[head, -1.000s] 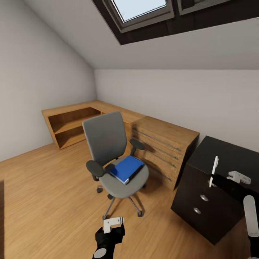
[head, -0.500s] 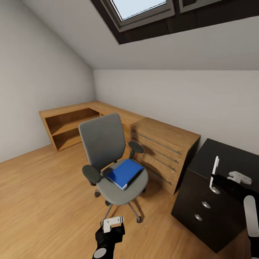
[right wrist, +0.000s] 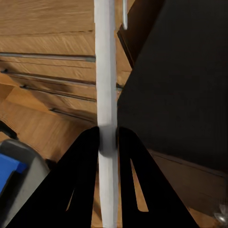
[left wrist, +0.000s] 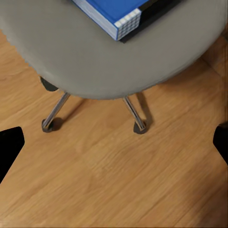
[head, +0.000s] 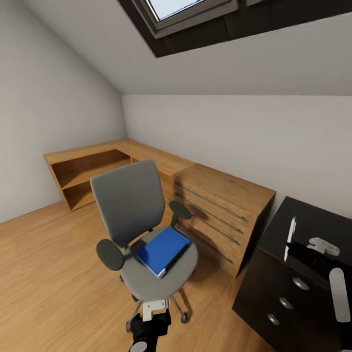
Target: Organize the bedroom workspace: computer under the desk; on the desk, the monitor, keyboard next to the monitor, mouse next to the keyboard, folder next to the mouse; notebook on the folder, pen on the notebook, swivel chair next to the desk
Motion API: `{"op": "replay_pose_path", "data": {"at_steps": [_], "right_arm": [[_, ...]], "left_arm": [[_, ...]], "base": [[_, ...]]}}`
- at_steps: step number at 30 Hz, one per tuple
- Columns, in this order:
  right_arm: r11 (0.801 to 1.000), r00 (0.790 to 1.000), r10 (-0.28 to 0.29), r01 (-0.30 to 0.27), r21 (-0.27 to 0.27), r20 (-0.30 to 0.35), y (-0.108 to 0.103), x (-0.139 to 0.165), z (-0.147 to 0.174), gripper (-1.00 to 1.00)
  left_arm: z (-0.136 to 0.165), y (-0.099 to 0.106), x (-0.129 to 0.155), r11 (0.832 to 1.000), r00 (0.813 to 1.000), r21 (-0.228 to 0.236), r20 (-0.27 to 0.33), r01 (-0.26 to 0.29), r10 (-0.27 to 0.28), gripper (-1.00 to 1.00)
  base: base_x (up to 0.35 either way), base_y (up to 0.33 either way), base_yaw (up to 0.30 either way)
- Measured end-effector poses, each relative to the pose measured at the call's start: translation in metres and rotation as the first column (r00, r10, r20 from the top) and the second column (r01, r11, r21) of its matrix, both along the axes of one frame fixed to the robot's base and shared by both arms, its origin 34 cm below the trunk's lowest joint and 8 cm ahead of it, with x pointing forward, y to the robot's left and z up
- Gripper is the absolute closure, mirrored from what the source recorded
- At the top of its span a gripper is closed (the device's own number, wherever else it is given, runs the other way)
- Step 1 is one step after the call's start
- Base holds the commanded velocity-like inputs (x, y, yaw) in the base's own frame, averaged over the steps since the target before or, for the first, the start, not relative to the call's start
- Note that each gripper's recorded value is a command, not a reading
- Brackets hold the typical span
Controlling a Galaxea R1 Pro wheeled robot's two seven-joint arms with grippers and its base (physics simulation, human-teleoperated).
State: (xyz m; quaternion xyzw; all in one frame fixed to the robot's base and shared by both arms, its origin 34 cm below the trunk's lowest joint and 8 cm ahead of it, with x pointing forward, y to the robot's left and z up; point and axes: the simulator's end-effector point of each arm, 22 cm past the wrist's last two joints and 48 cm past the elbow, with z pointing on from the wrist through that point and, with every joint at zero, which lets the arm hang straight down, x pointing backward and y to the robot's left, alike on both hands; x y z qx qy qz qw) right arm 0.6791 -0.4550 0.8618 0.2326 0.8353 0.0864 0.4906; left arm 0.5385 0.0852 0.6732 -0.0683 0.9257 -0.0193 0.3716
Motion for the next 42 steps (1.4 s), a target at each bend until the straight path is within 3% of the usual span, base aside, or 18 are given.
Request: {"op": "replay_pose_path", "data": {"at_steps": [12,13,16,26,34,42], "right_arm": [[0.999,0.994,-0.007,0.012,0.042,-0.113,-0.011,-0.01,-0.048,1.0],[0.998,0.988,-0.006,0.017,0.068,-0.157,-0.01,-0.014,-0.068,1.0],[0.994,0.981,-0.002,0.022,0.103,-0.193,-0.006,-0.016,-0.086,1.0],[0.983,0.974,-0.045,0.083,0.166,-0.221,-0.015,-0.013,-0.101,1.0],[0.976,0.958,-0.075,0.128,0.178,-0.278,-0.034,-0.01,-0.116,1.0],[0.974,0.955,-0.082,0.137,0.178,-0.285,-0.038,-0.01,-0.119,1.0]], "left_arm": [[0.002,-0.019,-0.008,0.999,0.999,0.0,0.004,0.048,-0.048,-1.0],[0.001,-0.023,-0.01,0.998,0.998,-0.001,0.002,0.062,-0.062,-1.0],[0.001,-0.024,-0.011,0.998,0.998,-0.002,0.001,0.064,-0.064,-1.0],[0.009,-0.024,-0.004,0.999,0.998,-0.024,0.051,0.035,-0.034,-1.0],[0.008,-0.024,-0.004,0.999,0.998,-0.024,0.049,0.034,-0.033,-1.0],[0.008,-0.025,-0.005,0.999,0.998,-0.025,0.049,0.035,-0.034,-1.0]], "base": [[0.253,-0.211,0.0],[0.047,-0.038,0.0],[0.014,-0.011,0.0],[0.177,0.0,0.0],[0.023,0.0,0.0],[0.001,0.0,0.0]]}}
